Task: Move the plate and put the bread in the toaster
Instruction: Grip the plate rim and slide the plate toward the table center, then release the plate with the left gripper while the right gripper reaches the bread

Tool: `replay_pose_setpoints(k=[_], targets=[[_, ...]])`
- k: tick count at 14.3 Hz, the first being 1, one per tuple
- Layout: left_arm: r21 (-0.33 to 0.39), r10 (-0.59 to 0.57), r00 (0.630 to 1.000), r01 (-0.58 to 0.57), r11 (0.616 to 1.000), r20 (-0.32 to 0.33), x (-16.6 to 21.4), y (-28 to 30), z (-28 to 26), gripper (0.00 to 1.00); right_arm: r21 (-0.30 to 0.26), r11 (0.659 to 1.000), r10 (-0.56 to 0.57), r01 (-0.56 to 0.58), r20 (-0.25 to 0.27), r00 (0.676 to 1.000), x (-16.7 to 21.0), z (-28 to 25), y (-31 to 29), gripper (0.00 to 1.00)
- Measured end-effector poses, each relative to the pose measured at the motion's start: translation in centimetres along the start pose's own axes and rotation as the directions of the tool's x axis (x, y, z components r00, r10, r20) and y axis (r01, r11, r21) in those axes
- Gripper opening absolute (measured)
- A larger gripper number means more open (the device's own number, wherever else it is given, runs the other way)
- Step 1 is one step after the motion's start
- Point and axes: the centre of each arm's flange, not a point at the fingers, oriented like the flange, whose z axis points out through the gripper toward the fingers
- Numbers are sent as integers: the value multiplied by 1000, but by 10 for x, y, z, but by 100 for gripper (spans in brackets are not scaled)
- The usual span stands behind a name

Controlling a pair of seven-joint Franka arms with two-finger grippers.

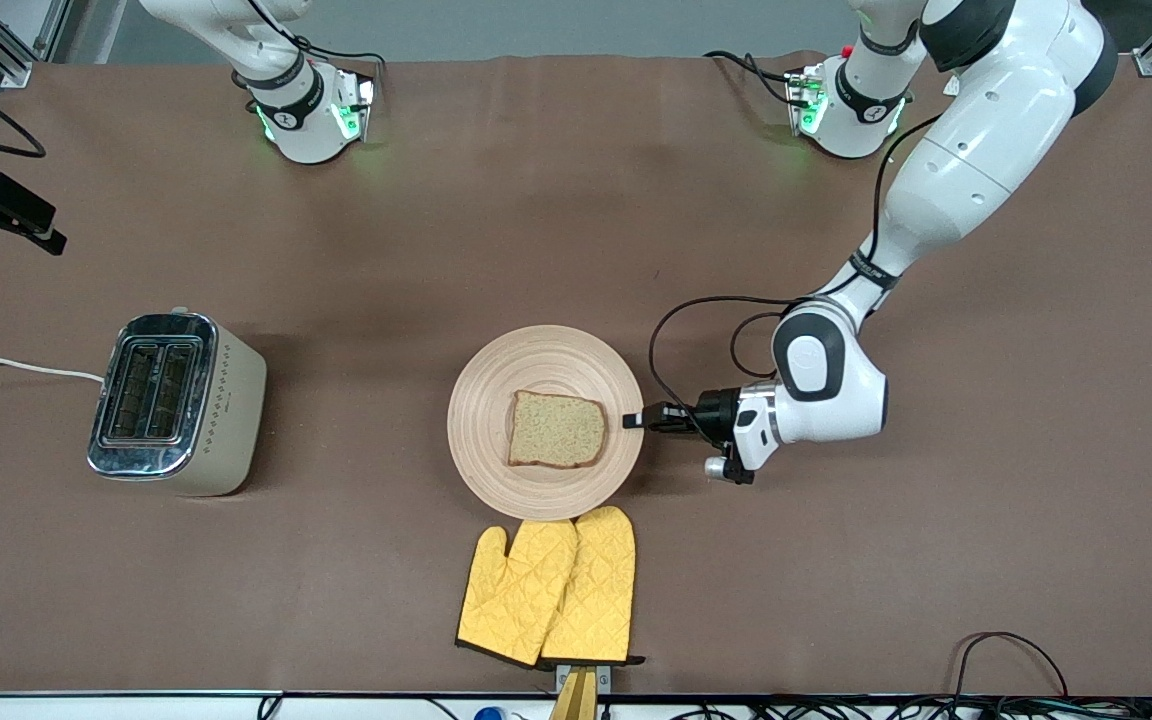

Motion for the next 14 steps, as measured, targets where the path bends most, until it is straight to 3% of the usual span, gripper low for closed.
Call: replay_pose_setpoints(k=[10, 12, 14], targets=[[37, 62, 998, -62, 997, 5, -37, -36, 34, 9, 1, 1000, -14, 14, 9, 1000, 0, 3, -6, 100], [60, 65, 998, -64, 996, -17, -36, -37, 35, 14, 1, 999, -54, 54, 24, 998, 4, 11, -28, 100], [74, 66, 997, -62, 995, -44, -31, -36, 28, 29, 6, 995, -99, 99, 55, 994, 11, 29, -55, 100]])
